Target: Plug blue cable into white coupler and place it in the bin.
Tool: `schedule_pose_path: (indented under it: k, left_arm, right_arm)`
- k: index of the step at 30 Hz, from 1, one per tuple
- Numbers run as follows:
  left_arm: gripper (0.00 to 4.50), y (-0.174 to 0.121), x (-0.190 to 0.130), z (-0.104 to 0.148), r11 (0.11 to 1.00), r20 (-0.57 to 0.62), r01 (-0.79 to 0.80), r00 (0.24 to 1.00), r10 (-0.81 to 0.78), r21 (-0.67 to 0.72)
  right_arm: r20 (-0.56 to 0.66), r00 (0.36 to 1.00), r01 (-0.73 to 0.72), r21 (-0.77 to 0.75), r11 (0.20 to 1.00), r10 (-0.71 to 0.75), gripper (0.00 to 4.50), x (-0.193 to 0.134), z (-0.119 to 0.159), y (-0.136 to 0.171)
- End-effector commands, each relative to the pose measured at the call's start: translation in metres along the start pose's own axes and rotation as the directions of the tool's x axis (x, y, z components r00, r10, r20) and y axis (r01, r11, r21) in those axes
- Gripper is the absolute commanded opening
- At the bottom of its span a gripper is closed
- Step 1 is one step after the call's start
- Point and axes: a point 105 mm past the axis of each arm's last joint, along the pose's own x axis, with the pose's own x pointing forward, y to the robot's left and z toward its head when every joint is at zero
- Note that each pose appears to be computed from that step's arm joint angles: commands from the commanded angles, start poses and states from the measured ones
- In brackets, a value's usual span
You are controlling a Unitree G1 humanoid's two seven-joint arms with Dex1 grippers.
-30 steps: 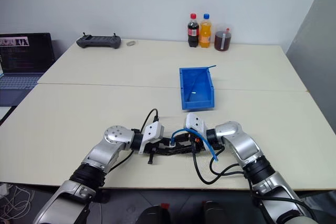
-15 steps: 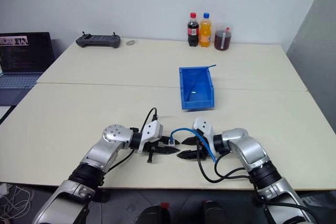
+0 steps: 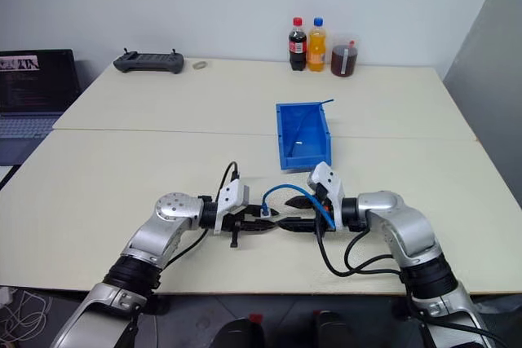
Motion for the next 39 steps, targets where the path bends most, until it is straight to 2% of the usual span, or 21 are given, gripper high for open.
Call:
schedule_pose_path:
  k: [1,8,22,26,29,34,36,39]
  left_arm:
    - [0.8,0.0,0.0,0.013,1.0,0.041,0.0,0.999,-0.001,0.027]
    - [0.8,-0.003,-0.001,0.012,1.0,0.029,0.022,0.999,-0.022,0.018]
    - [0.8,-0.006,-0.002,0.009,0.999,0.005,0.05,0.999,-0.05,0.019]
    - [0.8,-0.006,-0.002,0.01,0.998,0.004,0.053,0.999,-0.053,0.023]
    - [0.8,-0.006,-0.002,0.01,0.998,0.003,0.056,0.998,-0.056,0.023]
    - [0.8,-0.008,-0.002,0.008,0.998,-0.004,0.063,0.998,-0.063,0.022]
    - [0.8,-0.008,-0.002,0.008,0.998,-0.004,0.063,0.998,-0.063,0.022]
    - [0.8,-0.007,-0.002,0.009,0.998,-0.004,0.063,0.998,-0.063,0.022]
  right_arm:
    - [0.05,0.999,-0.007,-0.039,0.999,0.009,3.08,0.009,0.012,0.004]
    - [0.079,0.996,-0.038,-0.051,0.998,0.042,3.08,0.016,0.021,0.006]
    - [0.052,0.995,-0.082,-0.085,0.993,0.087,3.08,0.03,0.011,0.009]
    - [0.037,0.996,-0.078,-0.108,0.991,0.083,2.43,0.034,0.005,0.006]
    - [0.054,0.995,-0.073,-0.102,0.992,0.078,1.6,0.036,0.006,0.003]
    - [0.066,0.995,-0.066,-0.098,0.993,0.073,0.45,0.033,0.011,0.001]
    - [0.07,0.995,-0.063,-0.095,0.993,0.07,0.28,0.033,0.012,0.0]
    - [0.07,0.995,-0.062,-0.093,0.994,0.069,0.26,0.032,0.013,0.0]
